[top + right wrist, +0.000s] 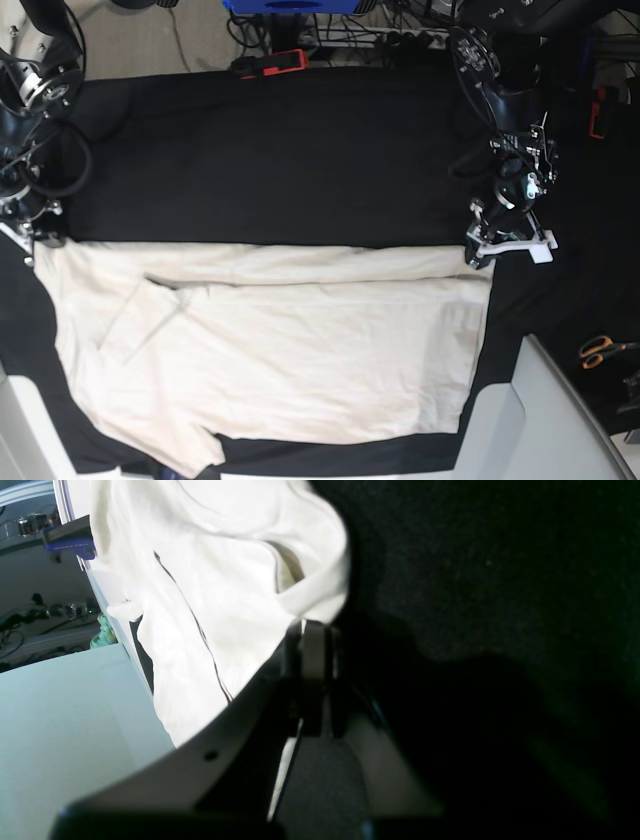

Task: Fold the T-shirt properly
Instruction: 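Grasp the folded shoulder edge again with both grippers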

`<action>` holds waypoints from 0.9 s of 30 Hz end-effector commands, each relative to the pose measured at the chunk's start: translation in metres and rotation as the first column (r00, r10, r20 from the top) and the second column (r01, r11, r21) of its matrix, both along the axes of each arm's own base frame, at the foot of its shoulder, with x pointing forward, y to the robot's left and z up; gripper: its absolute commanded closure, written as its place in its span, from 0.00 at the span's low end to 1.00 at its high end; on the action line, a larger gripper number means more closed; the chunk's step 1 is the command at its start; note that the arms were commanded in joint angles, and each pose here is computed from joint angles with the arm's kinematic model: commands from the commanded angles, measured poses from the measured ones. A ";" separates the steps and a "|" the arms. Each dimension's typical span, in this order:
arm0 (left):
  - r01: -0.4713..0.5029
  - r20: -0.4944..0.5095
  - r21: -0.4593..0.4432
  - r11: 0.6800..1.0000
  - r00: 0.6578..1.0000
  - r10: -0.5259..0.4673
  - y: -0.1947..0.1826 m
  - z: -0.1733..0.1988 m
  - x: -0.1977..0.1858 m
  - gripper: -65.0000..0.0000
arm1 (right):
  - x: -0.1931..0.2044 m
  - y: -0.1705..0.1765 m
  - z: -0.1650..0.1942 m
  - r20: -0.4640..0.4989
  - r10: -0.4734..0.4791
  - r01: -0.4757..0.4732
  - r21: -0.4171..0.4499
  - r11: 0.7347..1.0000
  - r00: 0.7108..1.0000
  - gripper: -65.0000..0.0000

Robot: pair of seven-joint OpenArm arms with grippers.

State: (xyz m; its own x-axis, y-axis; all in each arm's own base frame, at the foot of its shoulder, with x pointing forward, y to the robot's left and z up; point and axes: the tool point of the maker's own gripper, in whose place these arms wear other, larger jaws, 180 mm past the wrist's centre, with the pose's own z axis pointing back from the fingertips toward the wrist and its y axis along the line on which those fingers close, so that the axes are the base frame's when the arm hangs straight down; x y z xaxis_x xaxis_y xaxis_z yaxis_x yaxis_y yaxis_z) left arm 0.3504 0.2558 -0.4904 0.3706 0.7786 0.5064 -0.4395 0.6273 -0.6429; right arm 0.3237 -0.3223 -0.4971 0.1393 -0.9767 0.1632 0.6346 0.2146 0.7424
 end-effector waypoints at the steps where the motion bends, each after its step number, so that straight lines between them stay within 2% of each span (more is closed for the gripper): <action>1: -0.003 0.004 0.003 1.000 1.000 0.003 0.004 0.005 0.005 1.00 | 0.010 -0.012 0.013 0.037 -0.006 0.007 -0.024 1.000 0.999 1.00; 8: -0.004 -0.002 0.002 1.000 1.000 0.004 0.005 0.004 0.005 1.00 | 0.010 -0.012 0.013 0.037 -0.006 0.007 -0.024 1.000 0.999 1.00; 12: -0.043 -0.048 0.008 0.999 0.998 0.043 0.011 -0.002 0.000 1.00 | 0.010 -0.011 0.013 0.037 -0.005 0.006 -0.023 1.000 0.999 1.00; 15: -0.044 -0.046 0.021 0.999 0.998 0.045 0.017 0.000 0.000 1.00 | 0.008 -0.016 0.014 0.036 -0.007 0.008 -0.034 0.999 0.999 1.00; 16: -0.038 -0.049 0.033 0.999 0.998 0.040 0.021 0.001 -0.001 1.00 | 0.005 -0.018 0.014 0.033 -0.009 0.010 -0.041 0.999 0.999 1.00; 21: 0.110 -0.107 0.090 0.990 0.989 -0.100 0.013 0.002 -0.009 1.00 | -0.005 -0.035 0.034 0.046 0.034 -0.028 -0.124 0.992 0.998 1.00; 27: 0.138 -0.116 0.148 0.979 0.986 -0.122 0.021 0.007 -0.033 1.00 | -0.016 -0.040 0.044 0.034 0.078 -0.072 -0.152 0.986 0.996 1.00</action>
